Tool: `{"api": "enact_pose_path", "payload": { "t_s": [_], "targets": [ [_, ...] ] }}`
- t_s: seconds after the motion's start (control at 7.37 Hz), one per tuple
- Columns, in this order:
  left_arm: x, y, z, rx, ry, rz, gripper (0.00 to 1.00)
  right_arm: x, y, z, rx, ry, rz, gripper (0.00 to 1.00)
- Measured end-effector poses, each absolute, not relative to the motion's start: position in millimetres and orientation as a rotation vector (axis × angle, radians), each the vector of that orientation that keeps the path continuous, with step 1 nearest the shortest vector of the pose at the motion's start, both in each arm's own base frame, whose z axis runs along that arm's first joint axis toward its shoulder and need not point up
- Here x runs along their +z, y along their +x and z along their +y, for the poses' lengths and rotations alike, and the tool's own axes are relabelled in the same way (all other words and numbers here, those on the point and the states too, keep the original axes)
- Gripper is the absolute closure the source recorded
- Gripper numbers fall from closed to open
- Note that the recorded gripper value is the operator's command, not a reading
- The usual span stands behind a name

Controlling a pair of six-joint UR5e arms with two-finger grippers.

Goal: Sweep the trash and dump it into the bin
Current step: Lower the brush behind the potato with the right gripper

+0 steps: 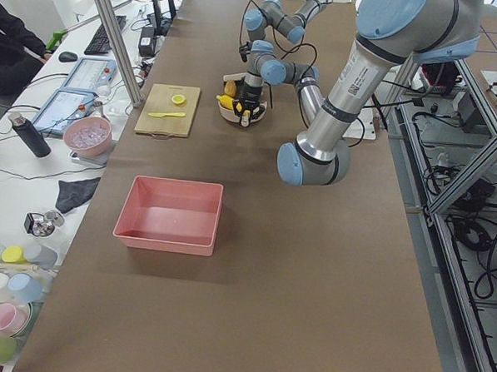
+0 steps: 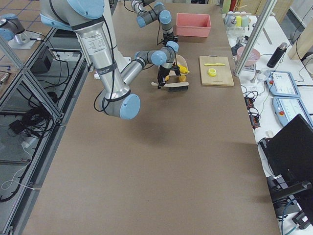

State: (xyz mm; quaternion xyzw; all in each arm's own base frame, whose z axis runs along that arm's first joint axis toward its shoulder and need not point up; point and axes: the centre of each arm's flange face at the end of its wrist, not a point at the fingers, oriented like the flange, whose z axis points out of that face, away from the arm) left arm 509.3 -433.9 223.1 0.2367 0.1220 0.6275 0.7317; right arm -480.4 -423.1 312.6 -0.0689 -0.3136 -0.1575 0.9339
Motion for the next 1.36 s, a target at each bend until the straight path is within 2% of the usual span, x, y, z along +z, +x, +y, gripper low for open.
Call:
{"api": "enact_pose_path", "payload": {
  "t_s": [1.36],
  "targets": [
    [223.1, 512.4, -430.5, 1.38, 0.521, 0.265, 1.0, 259.2, -531.6, -402.4, -0.32, -0.121, -0.704, 1.0]
  ]
}}
